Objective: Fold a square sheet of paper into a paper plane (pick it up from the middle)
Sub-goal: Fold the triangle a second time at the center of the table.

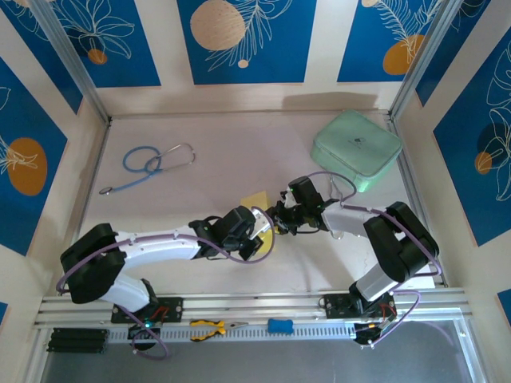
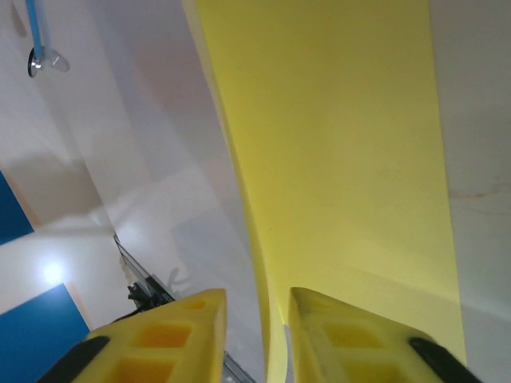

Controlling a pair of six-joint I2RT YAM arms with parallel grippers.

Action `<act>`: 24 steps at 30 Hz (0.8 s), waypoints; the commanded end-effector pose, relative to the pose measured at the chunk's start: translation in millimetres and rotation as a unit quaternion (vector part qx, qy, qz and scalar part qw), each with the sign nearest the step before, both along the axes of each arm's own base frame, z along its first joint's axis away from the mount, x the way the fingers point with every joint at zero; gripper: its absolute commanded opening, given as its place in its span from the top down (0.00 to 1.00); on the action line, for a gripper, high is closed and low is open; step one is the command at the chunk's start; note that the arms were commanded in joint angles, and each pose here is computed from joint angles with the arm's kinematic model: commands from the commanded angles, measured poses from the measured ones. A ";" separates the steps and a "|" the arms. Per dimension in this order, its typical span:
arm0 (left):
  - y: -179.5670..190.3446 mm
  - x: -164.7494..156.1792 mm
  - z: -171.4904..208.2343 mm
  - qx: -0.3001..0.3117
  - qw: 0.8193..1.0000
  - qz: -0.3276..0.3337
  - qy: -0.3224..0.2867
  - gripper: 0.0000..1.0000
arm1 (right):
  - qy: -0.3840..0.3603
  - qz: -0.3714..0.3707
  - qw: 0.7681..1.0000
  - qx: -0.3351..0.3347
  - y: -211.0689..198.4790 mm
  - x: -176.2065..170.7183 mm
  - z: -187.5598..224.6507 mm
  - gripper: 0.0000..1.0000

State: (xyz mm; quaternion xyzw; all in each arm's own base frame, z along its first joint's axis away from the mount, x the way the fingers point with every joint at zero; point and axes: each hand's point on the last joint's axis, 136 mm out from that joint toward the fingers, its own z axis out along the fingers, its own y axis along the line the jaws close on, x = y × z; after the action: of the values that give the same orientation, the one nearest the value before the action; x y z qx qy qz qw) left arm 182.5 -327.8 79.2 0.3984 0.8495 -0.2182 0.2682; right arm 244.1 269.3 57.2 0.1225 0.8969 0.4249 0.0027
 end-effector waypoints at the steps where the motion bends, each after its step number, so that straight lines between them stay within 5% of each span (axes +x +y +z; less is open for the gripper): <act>1: 3.7 2.5 -1.8 0.005 1.000 0.006 0.000 0.93 | 0.008 -0.002 1.000 -0.006 1.4 0.7 0.7 0.79; 6: 4.5 4.2 -6.0 0.023 1.000 0.004 -0.001 0.84 | 0.005 -0.006 1.000 -0.004 0.5 0.8 3.4 0.92; 14: 5.0 7.7 -12.6 0.050 0.999 0.007 -0.001 0.67 | 0.004 -0.012 1.000 0.001 -0.1 0.9 6.1 0.96; 24: 6.5 10.9 -10.0 0.051 0.999 0.015 -0.012 0.75 | 0.008 -0.014 1.000 0.000 -1.8 -0.8 3.7 0.96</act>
State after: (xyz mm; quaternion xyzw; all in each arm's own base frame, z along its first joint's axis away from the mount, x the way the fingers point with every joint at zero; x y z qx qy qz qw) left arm 189.6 -319.5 63.8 0.4009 0.8632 -0.1714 0.2546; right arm 245.0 268.0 56.5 0.1360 0.8970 0.4206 0.0005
